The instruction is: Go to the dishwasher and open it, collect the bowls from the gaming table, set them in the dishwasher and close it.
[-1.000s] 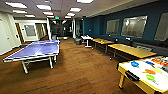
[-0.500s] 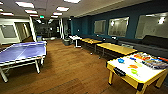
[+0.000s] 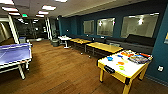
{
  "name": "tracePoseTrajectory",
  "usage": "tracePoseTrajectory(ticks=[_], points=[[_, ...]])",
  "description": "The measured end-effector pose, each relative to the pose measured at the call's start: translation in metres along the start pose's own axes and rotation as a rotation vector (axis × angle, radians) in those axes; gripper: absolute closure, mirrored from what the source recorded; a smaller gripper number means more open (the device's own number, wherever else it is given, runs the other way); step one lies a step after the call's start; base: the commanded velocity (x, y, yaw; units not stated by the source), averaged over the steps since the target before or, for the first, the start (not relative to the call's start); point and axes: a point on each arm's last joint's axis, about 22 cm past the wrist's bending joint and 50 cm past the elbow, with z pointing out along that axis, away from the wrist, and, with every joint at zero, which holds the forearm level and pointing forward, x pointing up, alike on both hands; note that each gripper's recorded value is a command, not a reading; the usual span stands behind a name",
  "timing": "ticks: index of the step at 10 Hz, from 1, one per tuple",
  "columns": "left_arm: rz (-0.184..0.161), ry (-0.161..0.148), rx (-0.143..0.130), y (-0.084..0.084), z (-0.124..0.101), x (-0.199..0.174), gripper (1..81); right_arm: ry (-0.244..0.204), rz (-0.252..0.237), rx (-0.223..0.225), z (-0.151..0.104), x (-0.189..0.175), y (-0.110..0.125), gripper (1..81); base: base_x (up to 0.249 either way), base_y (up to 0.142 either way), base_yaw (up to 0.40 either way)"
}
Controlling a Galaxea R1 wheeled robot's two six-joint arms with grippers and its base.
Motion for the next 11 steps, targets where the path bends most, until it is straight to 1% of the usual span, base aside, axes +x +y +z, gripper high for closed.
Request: tracePoseTrajectory(ticks=[3, 11], points=[[0.001, 0.000, 0.001, -0.0009, -0.0003, -0.0003, 1.0, -0.001, -0.001, -0.009, -0.0007, -0.0003, 0.0045, 1.0, 0.000, 0.000, -0.321], [0.003, 0.001, 0.001, -0.0006, -0.0002, -0.0001, 1.0, -0.001, -0.001, -0.006, -0.0001, -0.0005, 0.0026, 1.0, 0.000, 0.000, -0.321]])
